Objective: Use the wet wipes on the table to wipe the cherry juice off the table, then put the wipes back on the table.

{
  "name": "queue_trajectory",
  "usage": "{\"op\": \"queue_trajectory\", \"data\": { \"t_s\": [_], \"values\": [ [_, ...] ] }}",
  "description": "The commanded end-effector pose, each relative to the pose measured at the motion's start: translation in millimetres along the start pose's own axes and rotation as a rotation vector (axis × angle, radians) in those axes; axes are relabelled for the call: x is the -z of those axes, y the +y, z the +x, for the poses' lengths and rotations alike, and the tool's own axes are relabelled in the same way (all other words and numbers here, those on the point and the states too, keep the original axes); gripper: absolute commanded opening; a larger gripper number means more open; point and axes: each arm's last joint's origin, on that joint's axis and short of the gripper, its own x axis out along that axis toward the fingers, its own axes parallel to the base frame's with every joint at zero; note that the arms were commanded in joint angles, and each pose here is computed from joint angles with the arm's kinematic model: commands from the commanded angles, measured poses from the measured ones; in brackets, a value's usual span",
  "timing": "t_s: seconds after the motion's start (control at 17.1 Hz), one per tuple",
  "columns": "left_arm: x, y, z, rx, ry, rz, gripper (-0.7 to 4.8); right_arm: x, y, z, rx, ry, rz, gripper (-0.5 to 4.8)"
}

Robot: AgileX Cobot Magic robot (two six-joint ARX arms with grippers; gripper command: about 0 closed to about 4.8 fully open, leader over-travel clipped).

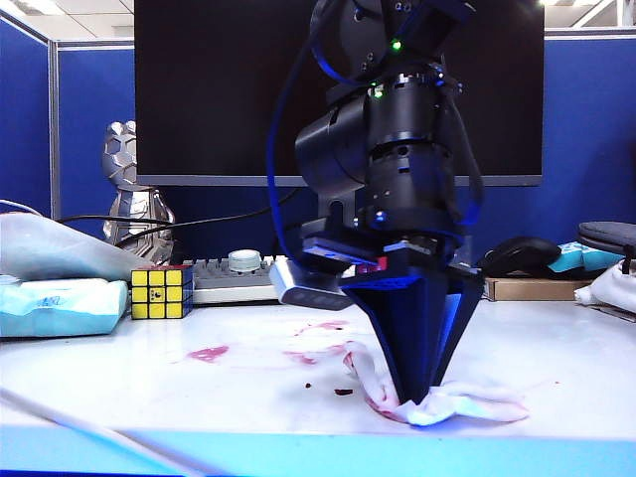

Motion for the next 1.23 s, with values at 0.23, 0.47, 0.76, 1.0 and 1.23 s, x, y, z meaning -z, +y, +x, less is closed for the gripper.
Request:
{"op": "queue_trajectory", "data": {
  "t_s": [0.23,0.47,0.76,1.0,1.23],
  "values": [
    [1.4,0.1,-0.1,-0.001,0.012,0.002,0.04,-13.2,-40.0,-5.8,0.248,-0.168,0.181,-0.05],
    [1.4,0.1,-0.1,-0.001,0.012,0.002,0.04,-24.3,-6.7,-2.0,-0.019,-0.243,0.04,-0.05],
    [1.4,0.1,-0.1,-0.001,0.012,0.002,0.04,-50.1,40.2,-16.0,0.002,-0.348,-0.067,-0.05],
    [1.4,0.1,-0.1,-0.001,0.012,0.002,0.04,-67.5,-3.9,-40.2,0.284,-0.448,0.11,-0.05],
    [1.4,0.1,-0.1,-0.001,0.012,0.002,0.04,-73.7,-55.5,-49.0,0.253,-0.555,0.211,-0.05]
  ]
}}
